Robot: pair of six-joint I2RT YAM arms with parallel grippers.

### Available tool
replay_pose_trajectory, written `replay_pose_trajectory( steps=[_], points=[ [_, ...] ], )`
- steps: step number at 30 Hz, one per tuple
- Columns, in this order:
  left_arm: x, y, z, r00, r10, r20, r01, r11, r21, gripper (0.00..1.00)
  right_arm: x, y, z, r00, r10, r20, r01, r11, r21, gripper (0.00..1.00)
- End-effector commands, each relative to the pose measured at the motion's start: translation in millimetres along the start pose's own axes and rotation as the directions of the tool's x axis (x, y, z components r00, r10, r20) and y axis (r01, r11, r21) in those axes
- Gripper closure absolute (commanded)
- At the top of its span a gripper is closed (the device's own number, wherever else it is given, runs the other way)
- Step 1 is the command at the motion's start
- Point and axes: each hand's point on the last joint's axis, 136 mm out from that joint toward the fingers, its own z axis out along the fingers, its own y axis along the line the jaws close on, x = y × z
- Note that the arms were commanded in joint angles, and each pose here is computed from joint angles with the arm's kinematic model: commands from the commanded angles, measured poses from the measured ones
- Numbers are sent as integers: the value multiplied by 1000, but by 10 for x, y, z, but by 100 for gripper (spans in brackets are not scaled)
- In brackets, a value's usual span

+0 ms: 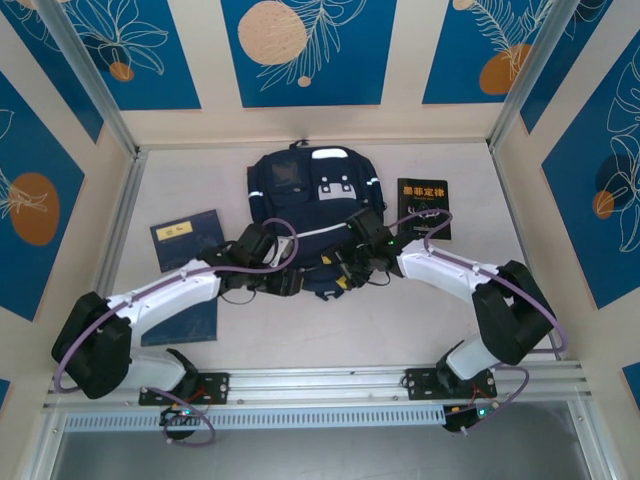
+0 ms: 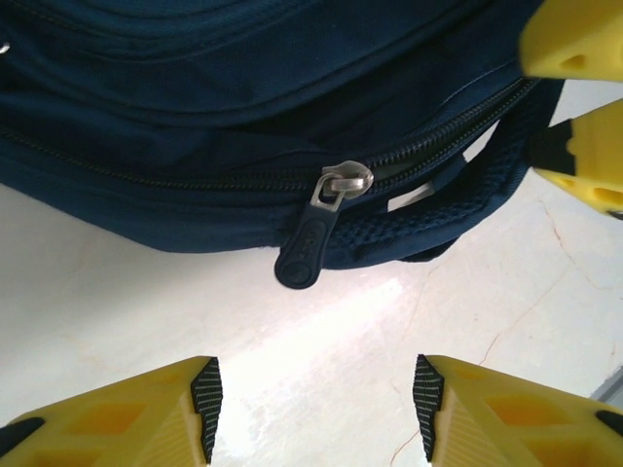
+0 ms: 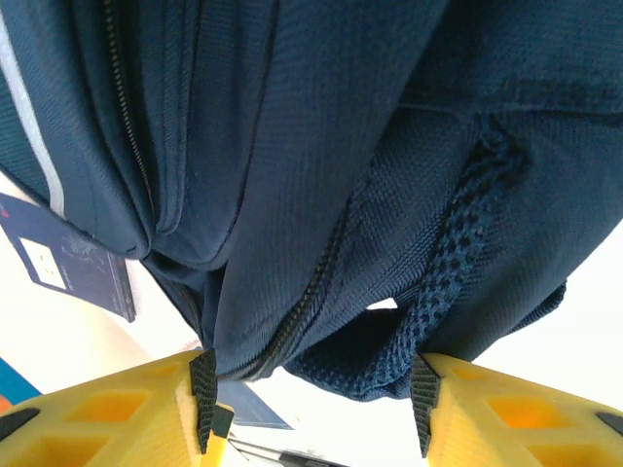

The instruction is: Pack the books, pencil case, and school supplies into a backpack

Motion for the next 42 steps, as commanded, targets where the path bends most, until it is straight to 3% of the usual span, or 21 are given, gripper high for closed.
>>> replay_pose_trajectory(
  steps=[1,9,16,28,39,42],
  points=[
    [-93,-50,110,1000,9,19,-10,998,67,44,16,105,25,1000,18,-2,-18,1000,-11,43],
    [-172,-21,277,1000,9,-2,-9,996,86,53,25,248,-90,999,-31,13,32,998,-47,53],
    [-161,-44,338,999,5,-36,-1,993,118,63,-50,235,-135,998,-10,59,13,999,-51,53],
    [-226,-93,351,999,11,-31,-7,990,140,72,-21,132,185,999,33,-16,-33,999,7,50],
    [-295,-33,227,999,26,19,-28,995,92,98,-92,-22,202,999,35,26,-37,997,65,69],
    [-272,13,202,999,37,19,-38,997,66,100,-123,-49,178,998,24,51,-28,996,86,73]
  ],
)
